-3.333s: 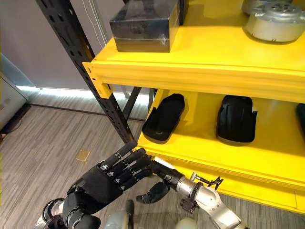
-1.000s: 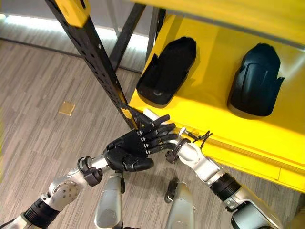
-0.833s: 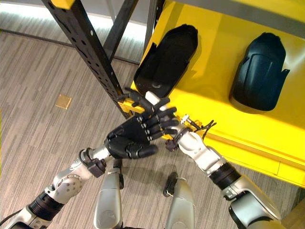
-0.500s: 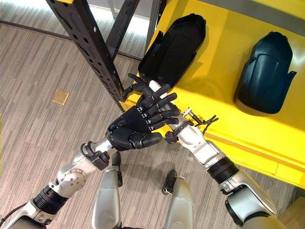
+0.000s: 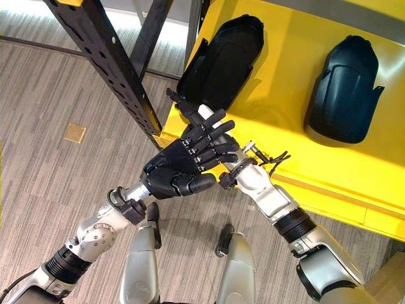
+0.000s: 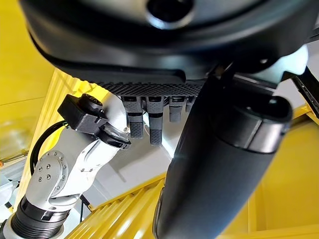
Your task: Move parts from the plastic box to the shelf.
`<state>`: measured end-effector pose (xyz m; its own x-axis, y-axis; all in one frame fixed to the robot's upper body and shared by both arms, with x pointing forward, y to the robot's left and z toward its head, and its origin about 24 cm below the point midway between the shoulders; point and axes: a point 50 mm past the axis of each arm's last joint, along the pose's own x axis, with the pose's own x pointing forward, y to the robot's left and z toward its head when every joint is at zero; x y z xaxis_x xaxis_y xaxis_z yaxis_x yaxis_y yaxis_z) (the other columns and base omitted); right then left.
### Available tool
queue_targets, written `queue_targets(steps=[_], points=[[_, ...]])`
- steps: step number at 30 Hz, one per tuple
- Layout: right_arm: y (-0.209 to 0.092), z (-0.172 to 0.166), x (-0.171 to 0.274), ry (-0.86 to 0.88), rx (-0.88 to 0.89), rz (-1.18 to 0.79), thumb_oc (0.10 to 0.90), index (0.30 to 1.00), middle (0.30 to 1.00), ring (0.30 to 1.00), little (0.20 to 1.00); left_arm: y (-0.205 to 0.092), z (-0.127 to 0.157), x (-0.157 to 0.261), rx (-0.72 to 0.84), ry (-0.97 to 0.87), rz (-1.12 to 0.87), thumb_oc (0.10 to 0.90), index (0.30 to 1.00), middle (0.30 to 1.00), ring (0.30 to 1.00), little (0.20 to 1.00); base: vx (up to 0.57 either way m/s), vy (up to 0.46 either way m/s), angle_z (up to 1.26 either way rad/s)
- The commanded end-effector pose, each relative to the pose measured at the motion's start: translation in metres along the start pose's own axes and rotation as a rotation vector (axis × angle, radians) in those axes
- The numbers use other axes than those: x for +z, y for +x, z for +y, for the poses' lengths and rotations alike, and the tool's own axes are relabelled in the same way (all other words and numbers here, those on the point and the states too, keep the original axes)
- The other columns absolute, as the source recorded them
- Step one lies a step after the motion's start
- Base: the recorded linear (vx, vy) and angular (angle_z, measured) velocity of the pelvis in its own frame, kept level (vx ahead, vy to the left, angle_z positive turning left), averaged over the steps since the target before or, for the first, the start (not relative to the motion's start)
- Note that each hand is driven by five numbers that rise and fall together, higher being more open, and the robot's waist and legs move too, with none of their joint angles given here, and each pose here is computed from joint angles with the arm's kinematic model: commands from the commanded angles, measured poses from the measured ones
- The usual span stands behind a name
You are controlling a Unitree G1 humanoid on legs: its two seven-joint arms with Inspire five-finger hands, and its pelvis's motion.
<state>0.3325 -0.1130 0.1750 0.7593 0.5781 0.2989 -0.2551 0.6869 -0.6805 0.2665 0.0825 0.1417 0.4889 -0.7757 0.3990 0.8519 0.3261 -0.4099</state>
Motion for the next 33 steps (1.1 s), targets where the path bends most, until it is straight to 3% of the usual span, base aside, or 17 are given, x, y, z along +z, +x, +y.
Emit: queue_targets(steps=[1,20,33], points=[[0.021,0.008,0.057,0.017,-0.006,-0.259,0.9,1.0,1.0,1.0,1.0,0.049,-0.042,0.001,-0.228,-0.02,-0.059,0.9,1.0,1.0,1.0,1.0,0.0,0.0,0.0],[0.008,-0.016,0.044,0.08,-0.179,-0.221,0.9,1.0,1.0,1.0,1.0,0.052,-0.044,0.008,-0.262,-0.001,-0.089,0.9,1.0,1.0,1.0,1.0,-0.01,0.004,-0.02],[0.012,-0.022,0.043,0.095,-0.169,-0.226,0.9,1.0,1.0,1.0,1.0,0.059,-0.046,0.015,-0.27,-0.009,-0.11,0.9,1.0,1.0,1.0,1.0,0.0,0.003,-0.05]])
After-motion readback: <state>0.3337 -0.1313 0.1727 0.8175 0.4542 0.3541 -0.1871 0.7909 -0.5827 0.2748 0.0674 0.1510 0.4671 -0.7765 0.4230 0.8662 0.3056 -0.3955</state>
